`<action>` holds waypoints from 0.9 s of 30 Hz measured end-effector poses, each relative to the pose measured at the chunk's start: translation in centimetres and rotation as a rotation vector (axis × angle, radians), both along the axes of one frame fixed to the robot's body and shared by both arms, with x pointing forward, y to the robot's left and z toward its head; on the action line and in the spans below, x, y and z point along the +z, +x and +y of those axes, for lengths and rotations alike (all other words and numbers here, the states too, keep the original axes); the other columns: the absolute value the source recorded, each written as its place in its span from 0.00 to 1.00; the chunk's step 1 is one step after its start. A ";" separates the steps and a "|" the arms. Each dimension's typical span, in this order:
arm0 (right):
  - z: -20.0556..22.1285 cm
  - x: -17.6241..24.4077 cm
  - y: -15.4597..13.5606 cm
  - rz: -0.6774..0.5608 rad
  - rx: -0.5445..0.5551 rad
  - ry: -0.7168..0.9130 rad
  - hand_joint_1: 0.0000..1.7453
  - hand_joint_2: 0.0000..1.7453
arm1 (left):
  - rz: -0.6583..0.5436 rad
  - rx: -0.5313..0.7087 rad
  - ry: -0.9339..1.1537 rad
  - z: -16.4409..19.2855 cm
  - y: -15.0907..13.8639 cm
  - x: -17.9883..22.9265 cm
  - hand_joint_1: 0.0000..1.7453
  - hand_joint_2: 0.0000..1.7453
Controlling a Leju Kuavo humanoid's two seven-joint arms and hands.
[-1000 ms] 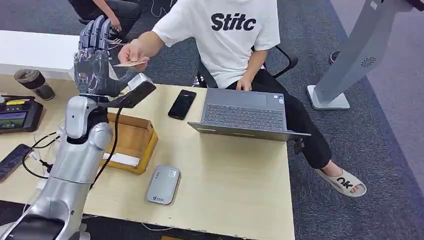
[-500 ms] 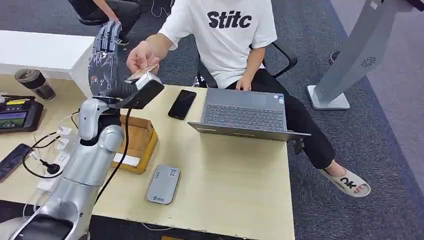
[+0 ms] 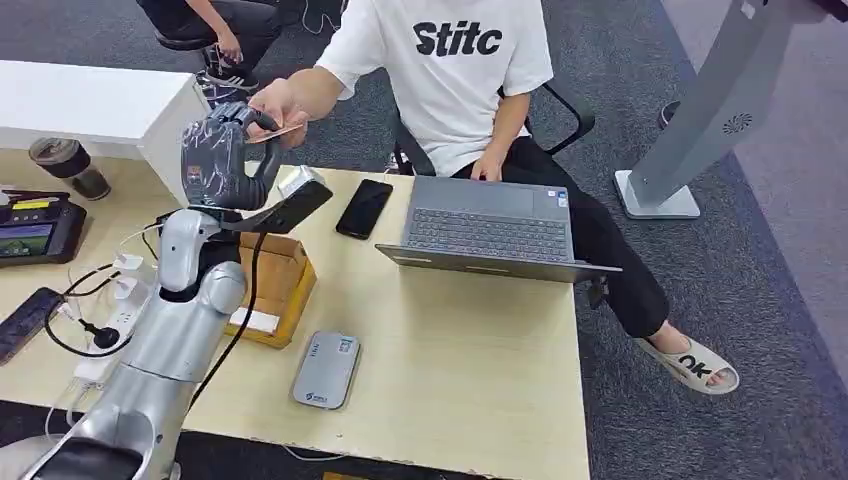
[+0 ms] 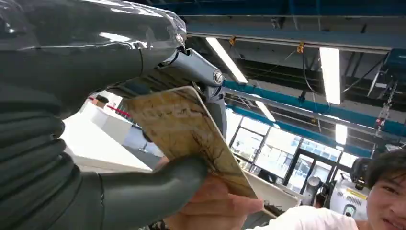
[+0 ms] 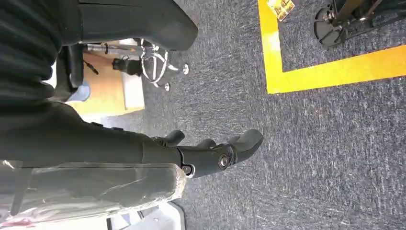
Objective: Pass the card to the sensor for recognition and then transmit it.
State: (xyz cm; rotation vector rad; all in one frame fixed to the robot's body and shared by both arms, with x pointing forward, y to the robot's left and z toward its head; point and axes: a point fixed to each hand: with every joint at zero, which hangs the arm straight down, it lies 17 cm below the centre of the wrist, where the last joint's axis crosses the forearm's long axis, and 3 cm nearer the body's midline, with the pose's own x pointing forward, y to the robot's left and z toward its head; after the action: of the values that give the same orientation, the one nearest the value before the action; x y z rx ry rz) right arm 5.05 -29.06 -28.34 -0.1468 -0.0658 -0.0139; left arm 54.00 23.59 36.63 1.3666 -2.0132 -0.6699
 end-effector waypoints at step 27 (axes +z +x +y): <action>-1.1 0.0 -0.1 0.003 0.008 -0.016 0.00 1.00 | 0.022 0.007 0.128 0.1 0.2 -1.0 1.00 1.00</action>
State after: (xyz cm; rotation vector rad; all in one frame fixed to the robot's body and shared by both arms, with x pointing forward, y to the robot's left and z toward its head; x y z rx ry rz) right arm 4.95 -30.15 -28.34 -0.1627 -0.0632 -0.0056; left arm 54.21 23.71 35.61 1.4320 -1.9766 -0.8192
